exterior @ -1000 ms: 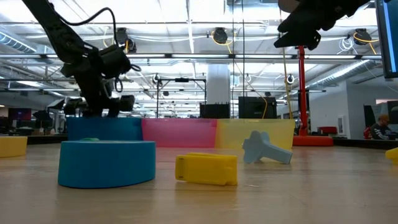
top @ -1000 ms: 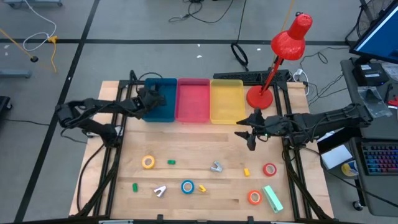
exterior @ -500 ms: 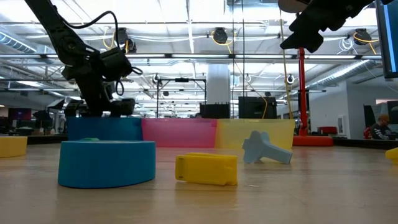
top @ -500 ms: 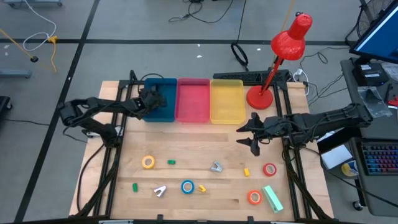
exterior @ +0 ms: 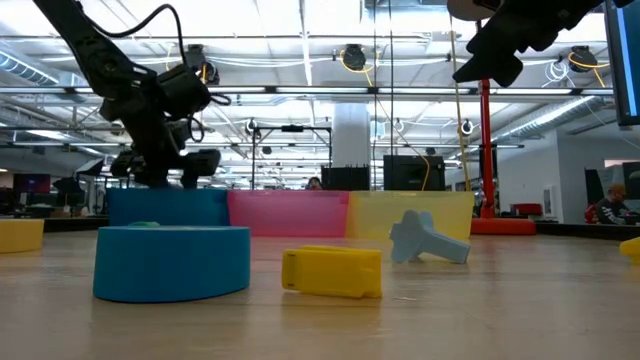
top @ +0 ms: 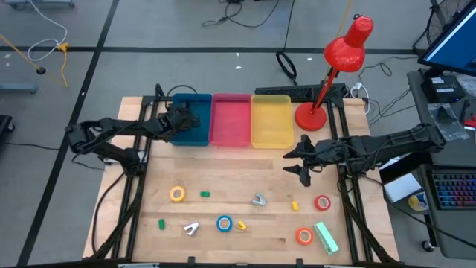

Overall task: Pick and place Stapler, Stapler remover, tape
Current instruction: Put the black stapler into the blue bin, then put the light blue stapler into the blue bin

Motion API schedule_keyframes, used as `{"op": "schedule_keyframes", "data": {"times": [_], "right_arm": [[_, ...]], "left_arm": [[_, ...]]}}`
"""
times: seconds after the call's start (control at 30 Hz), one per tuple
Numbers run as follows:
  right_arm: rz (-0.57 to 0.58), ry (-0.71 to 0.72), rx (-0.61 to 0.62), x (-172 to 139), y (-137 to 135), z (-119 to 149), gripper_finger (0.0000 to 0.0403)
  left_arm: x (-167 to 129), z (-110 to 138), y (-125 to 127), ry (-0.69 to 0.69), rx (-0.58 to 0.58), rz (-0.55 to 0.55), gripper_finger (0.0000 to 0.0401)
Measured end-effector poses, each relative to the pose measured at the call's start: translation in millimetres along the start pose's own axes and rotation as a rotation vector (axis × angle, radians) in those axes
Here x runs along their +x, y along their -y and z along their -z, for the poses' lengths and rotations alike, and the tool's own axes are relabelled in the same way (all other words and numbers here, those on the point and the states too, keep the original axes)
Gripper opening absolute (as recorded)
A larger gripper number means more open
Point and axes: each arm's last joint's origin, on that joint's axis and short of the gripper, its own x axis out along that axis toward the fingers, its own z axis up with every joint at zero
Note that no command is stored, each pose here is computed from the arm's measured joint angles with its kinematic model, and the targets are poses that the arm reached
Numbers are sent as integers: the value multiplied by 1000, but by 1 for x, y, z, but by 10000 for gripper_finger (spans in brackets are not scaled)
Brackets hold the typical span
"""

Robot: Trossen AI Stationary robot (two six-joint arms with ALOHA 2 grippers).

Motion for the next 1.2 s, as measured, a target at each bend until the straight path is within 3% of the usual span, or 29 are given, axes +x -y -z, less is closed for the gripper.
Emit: {"op": "schedule_keyframes", "data": {"times": [0.27,0.53,0.73,1.0,1.2], "right_arm": [[21,-58,-10,0,2,6,226],[45,-150,23,-1,5,14,223],[10,-374,226,-6,7,31,214],[-195,-740,507,-16,2,47,212],[-103,-882,663,-24,-3,58,212]], "left_arm": [[-13,-10,0,45,77,48,248],[-30,-23,-2,55,32,198,262],[-43,-29,-2,23,-23,365,262],[-52,-25,5,15,0,425,262],[-58,-20,11,8,33,461,262]]}}
